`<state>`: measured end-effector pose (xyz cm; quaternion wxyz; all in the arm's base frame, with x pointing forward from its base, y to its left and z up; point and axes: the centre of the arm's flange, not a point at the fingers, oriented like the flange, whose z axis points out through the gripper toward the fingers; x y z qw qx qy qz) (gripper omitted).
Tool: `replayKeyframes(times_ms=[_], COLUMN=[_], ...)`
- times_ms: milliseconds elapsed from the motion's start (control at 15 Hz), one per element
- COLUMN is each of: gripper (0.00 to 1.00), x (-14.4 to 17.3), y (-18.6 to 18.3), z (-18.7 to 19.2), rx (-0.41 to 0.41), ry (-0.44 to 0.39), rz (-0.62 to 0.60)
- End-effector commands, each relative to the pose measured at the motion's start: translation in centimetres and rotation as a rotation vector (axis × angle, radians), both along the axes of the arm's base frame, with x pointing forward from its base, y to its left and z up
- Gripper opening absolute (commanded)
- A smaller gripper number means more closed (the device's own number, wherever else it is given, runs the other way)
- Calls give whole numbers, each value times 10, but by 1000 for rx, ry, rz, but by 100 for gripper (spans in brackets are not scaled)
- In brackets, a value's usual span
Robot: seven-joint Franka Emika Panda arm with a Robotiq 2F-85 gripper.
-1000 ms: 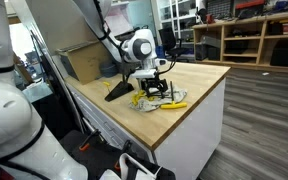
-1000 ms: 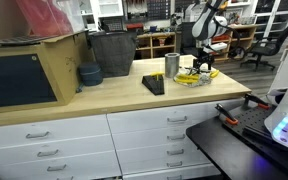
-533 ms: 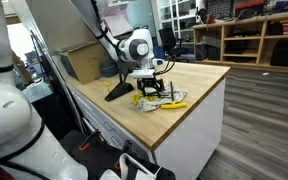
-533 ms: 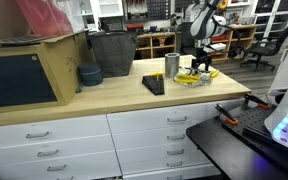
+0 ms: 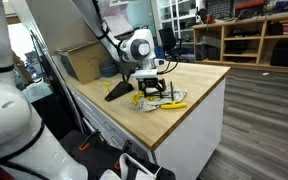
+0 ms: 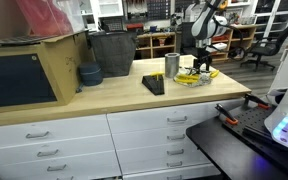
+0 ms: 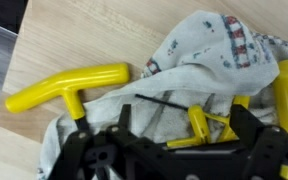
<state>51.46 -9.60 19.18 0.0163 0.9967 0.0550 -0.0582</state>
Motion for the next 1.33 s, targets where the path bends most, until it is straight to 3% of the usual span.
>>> replayKeyframes(times_ms=[0, 333, 400, 533, 933, 1133, 1267], gripper=[100, 100, 75, 68, 20, 1, 5], x=[6, 14, 15, 20, 24, 21, 14], y=[-4, 5, 7, 11, 15, 16, 15], z=[-2, -8, -9, -9, -11, -11, -5], rx=[-11, -14, -16, -21, -14, -4, -2], ry=[4, 10, 7, 5, 12, 20, 15], rz=[34, 47, 52, 72, 84, 89, 95])
